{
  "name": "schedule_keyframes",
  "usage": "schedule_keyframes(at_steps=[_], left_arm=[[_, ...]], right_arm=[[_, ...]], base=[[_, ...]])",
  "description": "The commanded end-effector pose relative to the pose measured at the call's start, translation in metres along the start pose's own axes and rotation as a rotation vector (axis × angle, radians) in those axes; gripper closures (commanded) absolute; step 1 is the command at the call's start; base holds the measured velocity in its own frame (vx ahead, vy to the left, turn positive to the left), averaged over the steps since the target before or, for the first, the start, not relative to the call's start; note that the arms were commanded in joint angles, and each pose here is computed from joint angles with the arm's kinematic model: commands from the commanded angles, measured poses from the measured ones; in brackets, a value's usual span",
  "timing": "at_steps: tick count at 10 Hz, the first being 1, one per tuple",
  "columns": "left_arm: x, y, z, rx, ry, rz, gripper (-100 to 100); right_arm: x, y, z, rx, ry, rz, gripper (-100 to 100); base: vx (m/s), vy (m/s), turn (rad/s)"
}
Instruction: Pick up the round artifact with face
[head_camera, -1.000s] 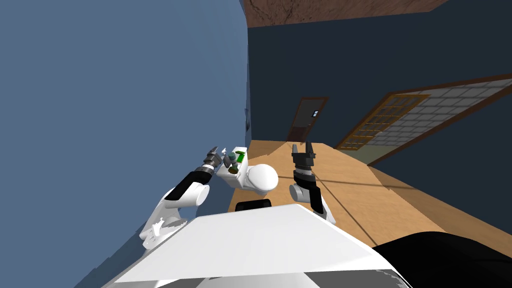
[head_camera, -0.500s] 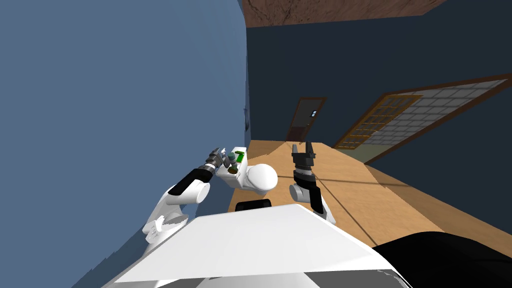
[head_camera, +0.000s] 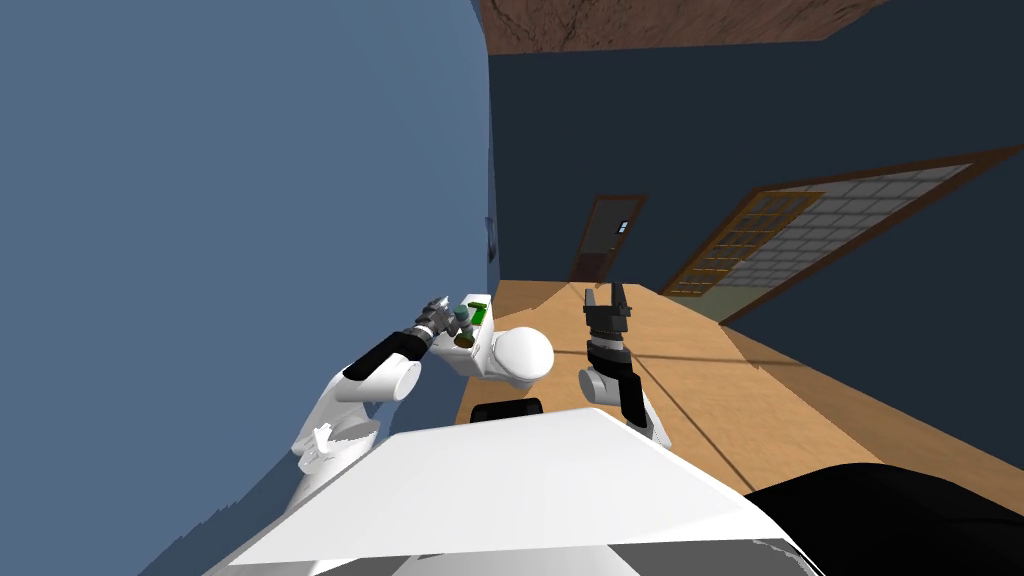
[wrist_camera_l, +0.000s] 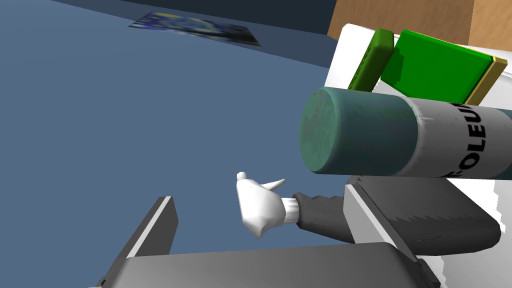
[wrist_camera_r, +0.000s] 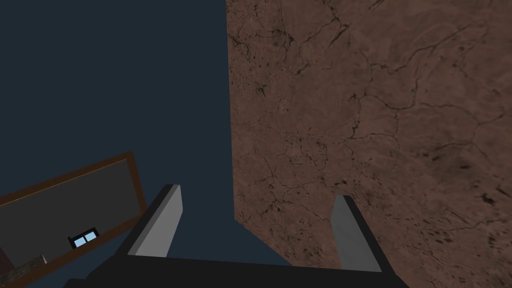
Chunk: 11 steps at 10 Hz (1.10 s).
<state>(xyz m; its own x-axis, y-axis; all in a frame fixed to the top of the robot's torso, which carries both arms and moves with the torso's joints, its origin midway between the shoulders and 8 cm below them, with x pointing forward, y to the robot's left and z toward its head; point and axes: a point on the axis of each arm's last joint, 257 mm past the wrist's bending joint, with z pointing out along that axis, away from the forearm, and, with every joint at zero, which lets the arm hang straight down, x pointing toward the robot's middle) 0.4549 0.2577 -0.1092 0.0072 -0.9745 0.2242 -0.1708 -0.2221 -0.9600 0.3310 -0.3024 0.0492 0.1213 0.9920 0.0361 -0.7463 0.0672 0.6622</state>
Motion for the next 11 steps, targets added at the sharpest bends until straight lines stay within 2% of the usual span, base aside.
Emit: schedule_keyframes(at_steps=[1, 2, 4, 5, 7, 11], left_arm=[[-0.002, 0.009, 0.0, -0.036, -0.011, -0.004, -100], [0.003, 0.006, 0.003, -0.047, -0.001, -0.025, -100], [-0.001, 0.018, 0.002, -0.093, -0.019, -0.025, -100], [0.004, 0.017, 0.004, -0.107, -0.011, -0.045, -100], [0.0, 0.028, 0.003, -0.149, -0.028, -0.045, -100], [0.005, 0.038, 0.004, -0.224, -0.036, -0.081, -100]], right_arm=[[0.0, 0.0, 0.0, 0.0, 0.0, 0.0, 0], [0.0, 0.0, 0.0, 0.0, 0.0, 0.0, 0], [0.0, 0.0, 0.0, 0.0, 0.0, 0.0, 0], [0.0, 0.0, 0.0, 0.0, 0.0, 0.0, 0], [0.0, 0.0, 0.0, 0.0, 0.0, 0.0, 0], [0.0, 0.0, 0.0, 0.0, 0.0, 0.0, 0]], base=[[0.0, 0.0, 0.0], [-0.007, 0.001, -0.056], [-0.004, 0.002, -0.018], [-0.009, 0.002, -0.065], [-0.005, 0.002, -0.018], [-0.006, 0.002, -0.039]])
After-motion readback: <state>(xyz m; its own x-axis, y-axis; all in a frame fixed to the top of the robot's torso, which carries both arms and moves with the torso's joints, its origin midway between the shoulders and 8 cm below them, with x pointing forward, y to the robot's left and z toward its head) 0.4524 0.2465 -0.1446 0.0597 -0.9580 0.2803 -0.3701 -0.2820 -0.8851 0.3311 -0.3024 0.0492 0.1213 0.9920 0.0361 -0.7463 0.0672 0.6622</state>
